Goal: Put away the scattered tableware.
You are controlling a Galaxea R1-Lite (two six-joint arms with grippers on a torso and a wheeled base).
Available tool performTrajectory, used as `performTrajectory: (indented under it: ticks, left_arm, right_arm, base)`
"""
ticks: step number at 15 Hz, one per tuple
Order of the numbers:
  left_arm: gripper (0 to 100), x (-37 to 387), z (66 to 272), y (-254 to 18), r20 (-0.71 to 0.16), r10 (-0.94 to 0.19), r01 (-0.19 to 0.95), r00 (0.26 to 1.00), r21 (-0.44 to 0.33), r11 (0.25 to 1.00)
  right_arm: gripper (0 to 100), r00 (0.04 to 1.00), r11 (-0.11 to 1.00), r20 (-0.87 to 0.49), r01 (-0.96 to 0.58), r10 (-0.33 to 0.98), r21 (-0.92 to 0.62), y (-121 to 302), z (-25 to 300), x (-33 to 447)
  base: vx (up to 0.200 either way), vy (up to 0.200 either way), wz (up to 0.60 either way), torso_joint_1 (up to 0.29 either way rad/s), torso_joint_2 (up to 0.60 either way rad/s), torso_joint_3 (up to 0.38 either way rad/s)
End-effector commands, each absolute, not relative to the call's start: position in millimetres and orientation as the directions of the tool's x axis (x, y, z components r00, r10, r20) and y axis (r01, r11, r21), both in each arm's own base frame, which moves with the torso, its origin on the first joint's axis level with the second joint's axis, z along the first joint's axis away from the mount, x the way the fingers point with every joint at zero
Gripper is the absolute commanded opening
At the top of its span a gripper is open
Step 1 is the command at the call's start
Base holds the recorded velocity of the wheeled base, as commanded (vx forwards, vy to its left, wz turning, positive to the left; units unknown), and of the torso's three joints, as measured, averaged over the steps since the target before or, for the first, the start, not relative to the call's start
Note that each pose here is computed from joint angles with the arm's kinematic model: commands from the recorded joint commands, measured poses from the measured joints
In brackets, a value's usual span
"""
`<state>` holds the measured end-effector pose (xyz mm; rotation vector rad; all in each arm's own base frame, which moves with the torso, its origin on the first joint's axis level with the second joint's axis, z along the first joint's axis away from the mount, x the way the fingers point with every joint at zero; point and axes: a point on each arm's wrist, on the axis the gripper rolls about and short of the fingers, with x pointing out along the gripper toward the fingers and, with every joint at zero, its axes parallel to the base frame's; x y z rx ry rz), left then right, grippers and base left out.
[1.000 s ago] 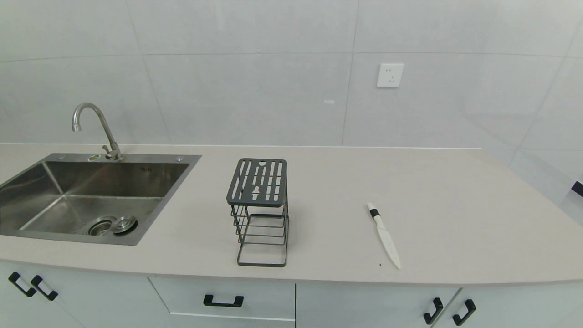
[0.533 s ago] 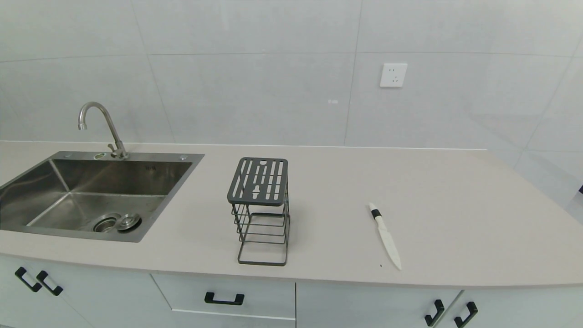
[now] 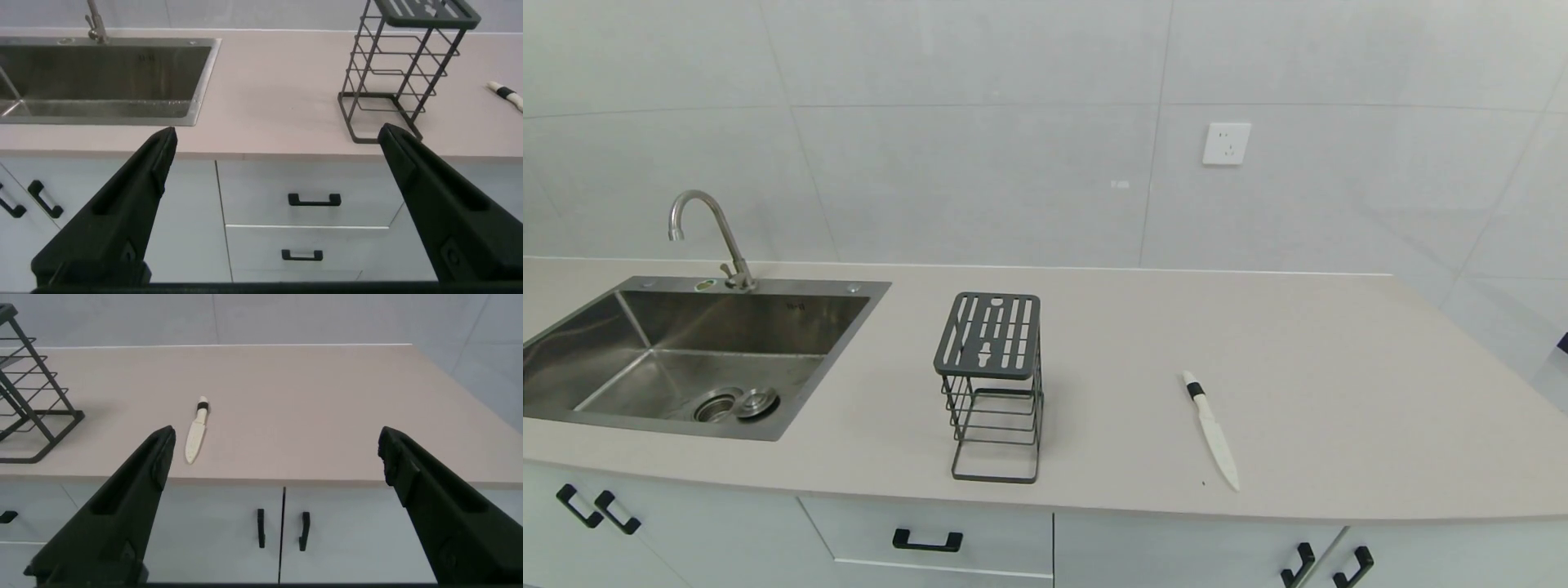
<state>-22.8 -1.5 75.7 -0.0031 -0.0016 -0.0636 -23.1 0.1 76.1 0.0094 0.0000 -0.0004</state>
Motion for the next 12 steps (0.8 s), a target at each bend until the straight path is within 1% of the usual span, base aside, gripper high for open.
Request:
performTrajectory:
  ticks: [1,7,9,12]
  left_arm:
    - [100,-22.7,75.7,-1.5,0.0,-0.063,0.063,0.998,-0.003,0.998]
    - [100,-22.7,75.7,-1.5,0.0,-0.063,0.063,0.998,-0.003,0.998]
    - [100,-22.7,75.7,-1.5,0.0,-0.063,0.063,0.998,-0.005,0.998]
    - [100,-22.7,75.7,-1.5,0.0,-0.063,0.063,0.998,-0.003,0.998]
  right_arm:
    - [100,1.0,1.0,0.0,0.0,0.0,0.009,0.1,76.0,-23.0]
    - [100,1.0,1.0,0.0,0.0,0.0,0.009,0.1,76.0,-23.0]
    - [100,1.0,1.0,0.0,0.0,0.0,0.009,0.1,76.0,-23.0]
    - [100,1.0,1.0,0.0,0.0,0.0,0.009,0.1,76.0,-23.0]
  base:
    - [0.0,0.0,0.0,0.0,0.0,0.0]
    - [0.0,0.0,0.0,0.013,0.0,0.016]
    - [0.0,0.0,0.0,0.193,0.0,0.183]
    - [0.0,0.0,0.0,0.276,-0.02,0.245]
